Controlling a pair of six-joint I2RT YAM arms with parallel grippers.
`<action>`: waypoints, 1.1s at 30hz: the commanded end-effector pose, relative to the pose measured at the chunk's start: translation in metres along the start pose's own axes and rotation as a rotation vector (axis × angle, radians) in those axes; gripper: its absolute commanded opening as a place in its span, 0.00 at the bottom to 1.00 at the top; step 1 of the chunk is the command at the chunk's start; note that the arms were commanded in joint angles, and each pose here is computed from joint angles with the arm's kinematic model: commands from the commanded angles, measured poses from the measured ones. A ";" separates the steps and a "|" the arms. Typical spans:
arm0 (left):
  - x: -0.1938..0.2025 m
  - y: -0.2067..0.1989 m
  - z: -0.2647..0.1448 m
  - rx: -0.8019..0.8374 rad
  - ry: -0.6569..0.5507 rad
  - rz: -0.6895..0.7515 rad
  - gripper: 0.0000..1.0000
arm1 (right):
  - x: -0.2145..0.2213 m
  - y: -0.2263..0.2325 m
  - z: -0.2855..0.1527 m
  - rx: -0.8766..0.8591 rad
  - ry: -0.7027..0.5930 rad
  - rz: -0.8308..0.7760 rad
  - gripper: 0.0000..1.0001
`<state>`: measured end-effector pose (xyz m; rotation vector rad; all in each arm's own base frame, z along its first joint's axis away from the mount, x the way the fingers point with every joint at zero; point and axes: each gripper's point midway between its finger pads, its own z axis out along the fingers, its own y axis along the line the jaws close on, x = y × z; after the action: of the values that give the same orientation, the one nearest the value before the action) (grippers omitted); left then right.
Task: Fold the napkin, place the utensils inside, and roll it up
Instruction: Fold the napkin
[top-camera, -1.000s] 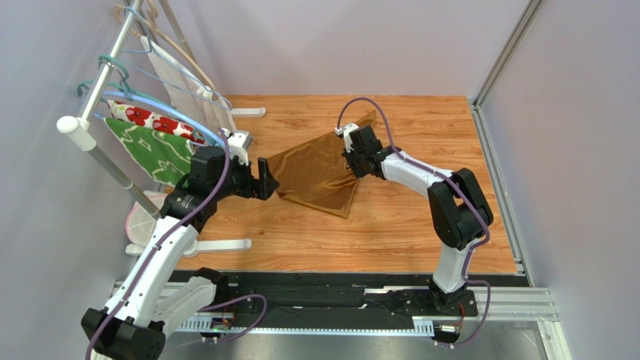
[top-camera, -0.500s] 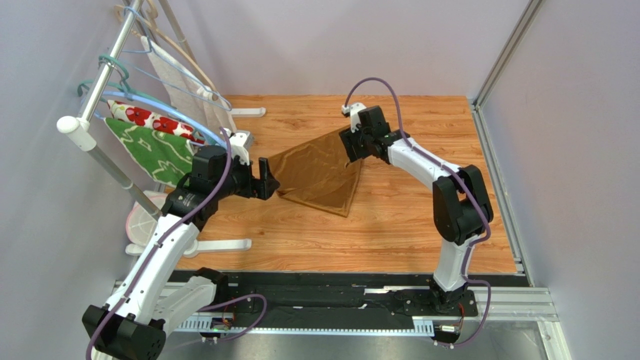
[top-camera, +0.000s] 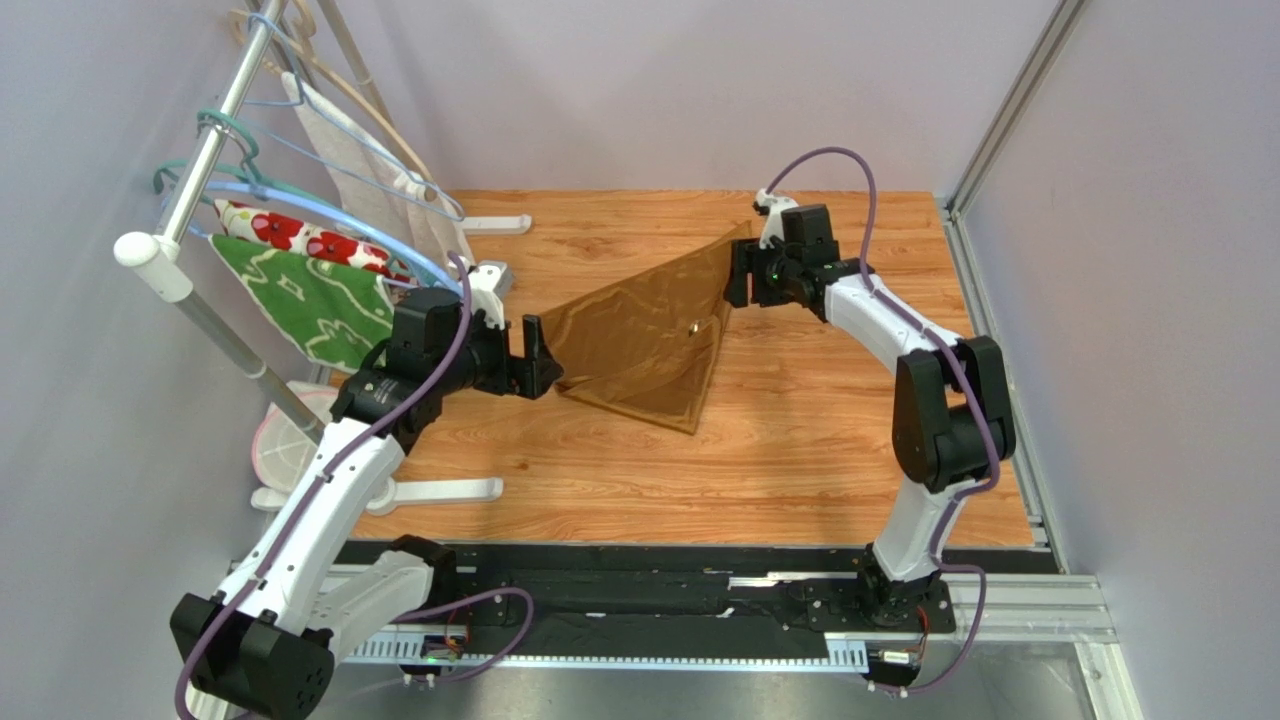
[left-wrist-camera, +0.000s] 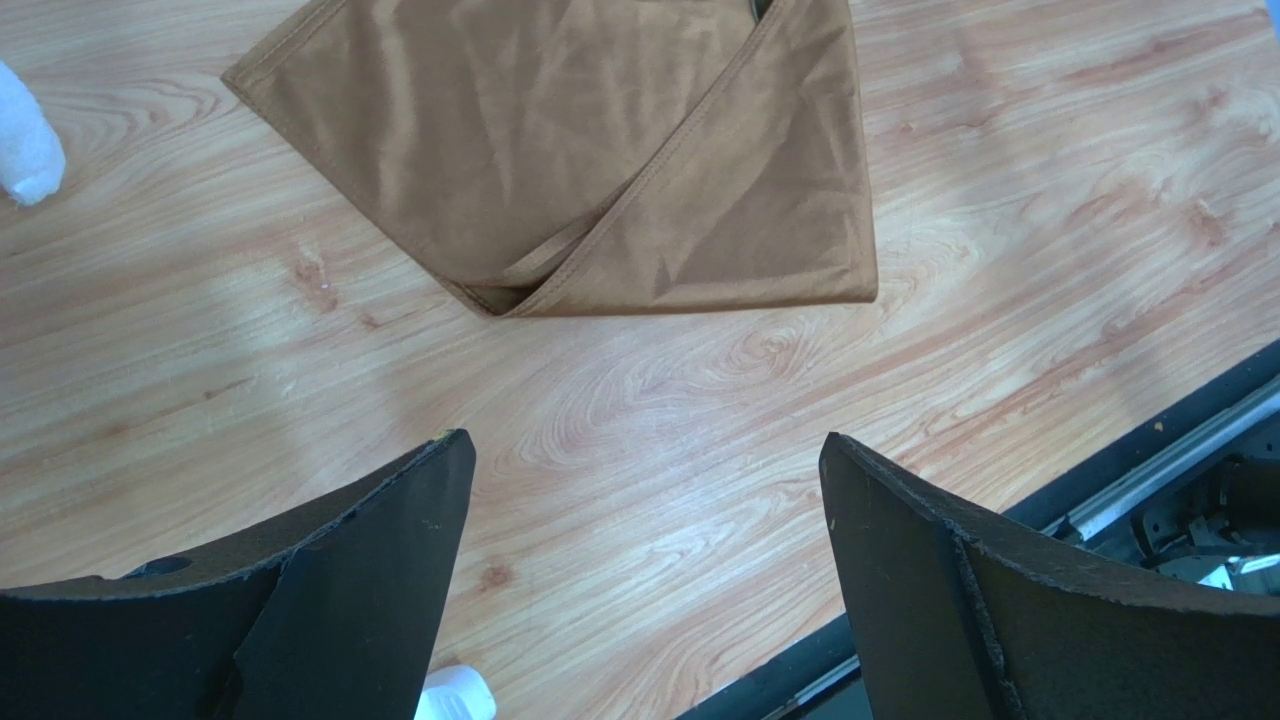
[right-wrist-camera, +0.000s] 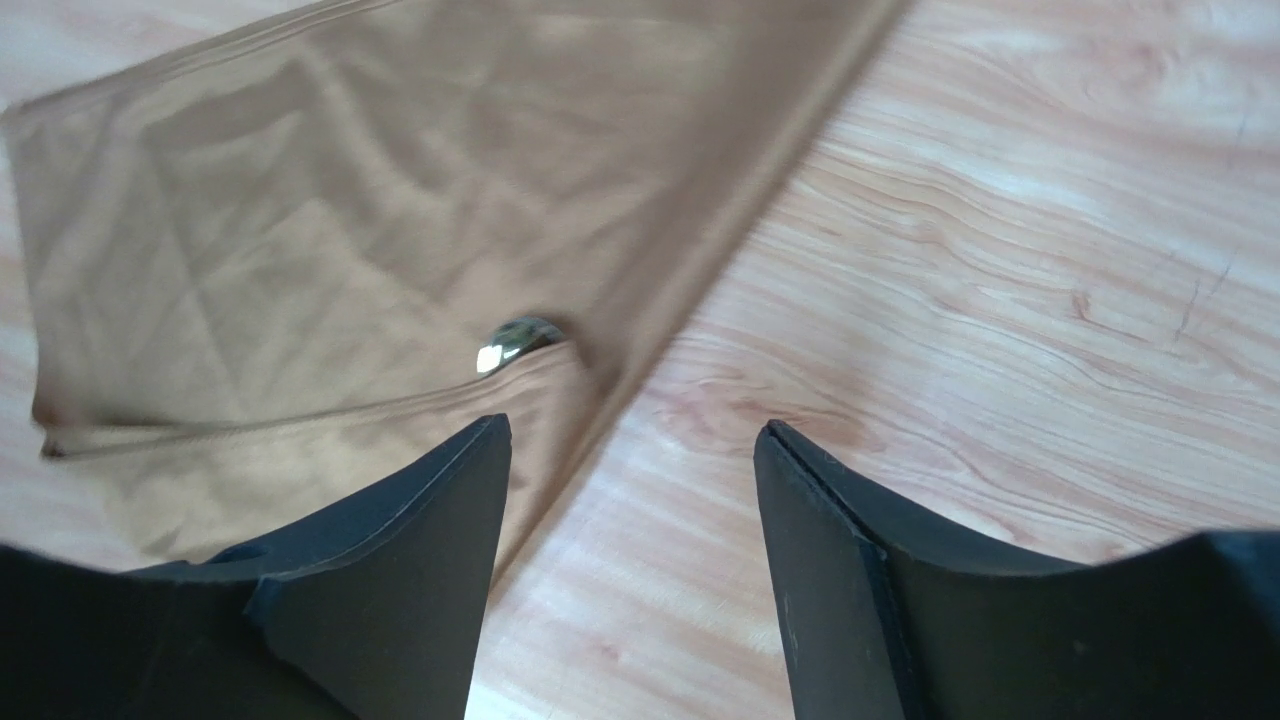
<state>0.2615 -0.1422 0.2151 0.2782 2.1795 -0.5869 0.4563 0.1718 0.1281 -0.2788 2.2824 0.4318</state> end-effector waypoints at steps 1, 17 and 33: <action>-0.003 0.001 0.004 0.003 -0.003 0.006 0.94 | -0.022 -0.025 0.025 -0.066 -0.054 0.176 0.64; 0.004 0.012 0.015 -0.036 0.043 0.003 0.94 | -0.053 -0.069 0.119 -0.232 -0.135 0.539 0.56; 0.000 0.009 0.010 -0.031 0.027 0.008 0.94 | -0.025 -0.093 0.147 -0.074 -0.060 0.595 0.35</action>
<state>0.2697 -0.1412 0.1941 0.2669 2.2546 -0.5559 0.5940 0.1438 0.0387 0.3913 2.2547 0.8304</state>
